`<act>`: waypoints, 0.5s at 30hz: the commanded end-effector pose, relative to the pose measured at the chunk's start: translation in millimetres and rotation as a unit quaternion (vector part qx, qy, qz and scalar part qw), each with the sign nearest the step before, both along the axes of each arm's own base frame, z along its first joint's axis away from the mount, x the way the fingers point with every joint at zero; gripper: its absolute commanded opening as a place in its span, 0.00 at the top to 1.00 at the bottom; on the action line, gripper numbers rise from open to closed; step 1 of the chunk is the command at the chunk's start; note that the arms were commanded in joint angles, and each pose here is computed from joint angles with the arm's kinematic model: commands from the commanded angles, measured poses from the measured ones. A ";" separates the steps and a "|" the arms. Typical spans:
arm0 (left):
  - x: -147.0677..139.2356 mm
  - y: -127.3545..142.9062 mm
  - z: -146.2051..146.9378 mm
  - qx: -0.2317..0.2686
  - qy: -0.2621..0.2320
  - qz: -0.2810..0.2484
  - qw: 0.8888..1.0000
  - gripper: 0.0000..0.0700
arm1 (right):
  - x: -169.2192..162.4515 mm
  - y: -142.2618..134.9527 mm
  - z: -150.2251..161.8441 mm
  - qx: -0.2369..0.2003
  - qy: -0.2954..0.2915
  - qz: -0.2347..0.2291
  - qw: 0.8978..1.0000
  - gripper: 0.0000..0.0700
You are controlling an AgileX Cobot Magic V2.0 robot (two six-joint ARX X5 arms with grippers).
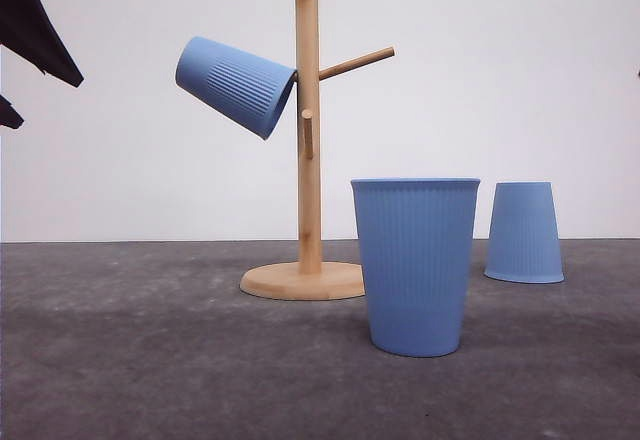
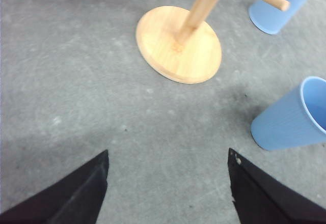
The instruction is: Place three cups
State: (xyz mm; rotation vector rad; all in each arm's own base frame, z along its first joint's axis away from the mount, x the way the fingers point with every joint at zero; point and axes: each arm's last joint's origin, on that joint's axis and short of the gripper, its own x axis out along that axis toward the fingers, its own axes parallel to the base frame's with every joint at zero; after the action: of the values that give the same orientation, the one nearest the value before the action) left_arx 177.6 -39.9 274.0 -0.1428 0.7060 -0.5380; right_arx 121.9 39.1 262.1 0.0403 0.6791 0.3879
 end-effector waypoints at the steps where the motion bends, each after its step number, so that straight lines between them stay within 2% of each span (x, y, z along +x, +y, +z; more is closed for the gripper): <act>1: 1.2 -0.8 -0.2 0.005 -0.004 -0.008 1.000 0.38 | 10.1 3.1 5.1 0.018 0.032 -0.020 0.999 0.35; 7: 1.3 -0.2 -0.6 0.009 -0.001 0.004 1.000 0.38 | 47.6 9.2 24.9 0.006 0.075 -0.034 0.997 0.35; 15: 1.7 -0.1 -0.3 0.011 -0.004 0.007 1.000 0.38 | 114.9 1.9 44.3 -0.022 0.106 -0.060 0.992 0.35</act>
State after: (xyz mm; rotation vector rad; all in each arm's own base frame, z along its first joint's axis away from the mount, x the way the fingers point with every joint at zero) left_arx 177.6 -39.1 273.3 -0.1326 0.7114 -0.5107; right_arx 227.8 40.3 303.3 0.1019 0.8934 0.2448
